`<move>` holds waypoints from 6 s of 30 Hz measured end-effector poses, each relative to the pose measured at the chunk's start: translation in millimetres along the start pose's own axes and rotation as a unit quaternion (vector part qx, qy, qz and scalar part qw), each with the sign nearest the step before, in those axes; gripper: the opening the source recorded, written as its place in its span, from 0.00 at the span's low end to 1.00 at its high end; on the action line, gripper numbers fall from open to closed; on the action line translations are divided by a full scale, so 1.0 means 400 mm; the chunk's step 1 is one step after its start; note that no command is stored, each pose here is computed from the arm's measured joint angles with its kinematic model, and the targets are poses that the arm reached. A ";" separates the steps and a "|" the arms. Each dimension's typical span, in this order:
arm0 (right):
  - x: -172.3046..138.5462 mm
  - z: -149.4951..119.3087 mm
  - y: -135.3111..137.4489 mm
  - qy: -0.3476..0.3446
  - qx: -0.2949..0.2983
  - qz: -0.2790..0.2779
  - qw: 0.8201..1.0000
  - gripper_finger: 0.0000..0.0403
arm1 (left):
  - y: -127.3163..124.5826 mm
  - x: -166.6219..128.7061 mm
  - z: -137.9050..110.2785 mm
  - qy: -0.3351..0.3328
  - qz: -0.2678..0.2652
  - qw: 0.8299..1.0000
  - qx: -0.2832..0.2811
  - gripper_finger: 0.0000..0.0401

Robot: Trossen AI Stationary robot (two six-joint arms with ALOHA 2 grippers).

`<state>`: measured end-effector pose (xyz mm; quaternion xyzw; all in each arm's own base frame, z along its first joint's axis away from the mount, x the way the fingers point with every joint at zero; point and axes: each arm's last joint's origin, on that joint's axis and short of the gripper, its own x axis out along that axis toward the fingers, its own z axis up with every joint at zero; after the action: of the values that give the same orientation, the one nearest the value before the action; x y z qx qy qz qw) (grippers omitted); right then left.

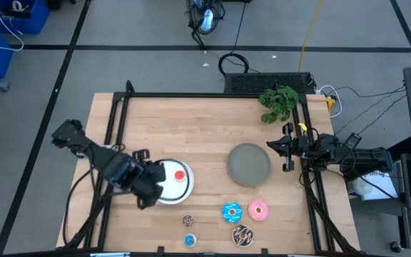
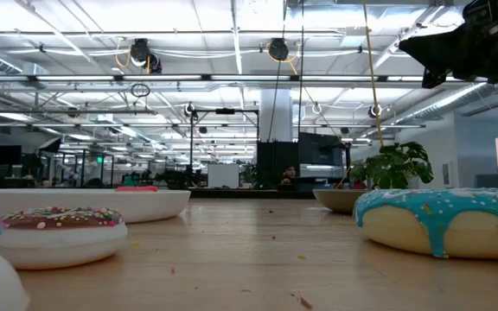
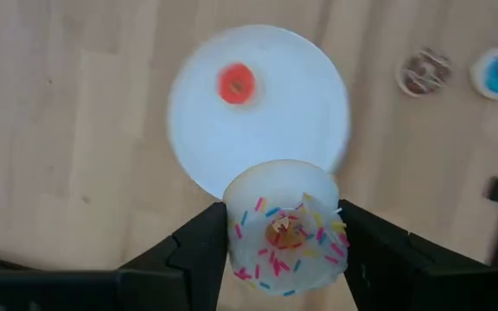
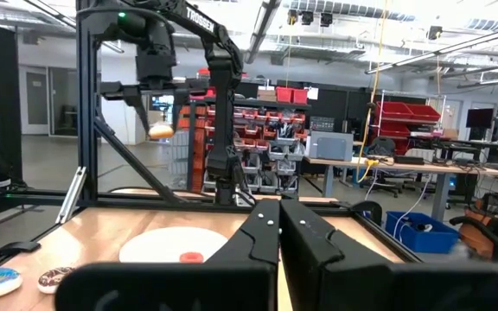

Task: Pick & Place donuts
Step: Put the small white donut on the white plate, then put the small brown donut on the white plate

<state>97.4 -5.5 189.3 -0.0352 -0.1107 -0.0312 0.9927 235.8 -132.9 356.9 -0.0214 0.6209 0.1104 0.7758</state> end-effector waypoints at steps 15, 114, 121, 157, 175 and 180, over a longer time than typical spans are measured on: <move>0.000 0.000 0.000 0.001 -0.001 0.000 1.000 0.00 | 0.091 0.249 0.049 0.047 0.000 0.999 0.012 0.50; 0.000 -0.007 0.000 0.015 0.000 0.001 1.000 0.00 | 0.047 0.244 0.058 0.049 -0.083 0.995 -0.023 0.72; 0.000 -0.007 0.000 0.015 -0.001 0.001 1.000 0.00 | 0.033 0.174 0.064 0.038 -0.096 0.995 -0.001 0.30; 0.000 -0.007 0.000 0.015 0.000 0.001 1.000 0.00 | -0.227 0.217 0.245 0.005 -0.162 0.959 0.233 0.01; 0.000 -0.006 0.000 0.014 0.000 0.001 1.000 0.00 | -0.247 0.237 0.276 -0.059 -0.129 0.959 0.246 0.01; 0.000 -0.005 0.000 0.010 0.000 0.001 1.000 0.00 | -0.246 0.238 0.275 -0.055 -0.128 0.960 0.241 0.05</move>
<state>97.9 -5.6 187.4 -0.0349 -0.1006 -0.0310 0.9938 380.3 -196.1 279.6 0.0929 0.5771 -0.1418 0.7989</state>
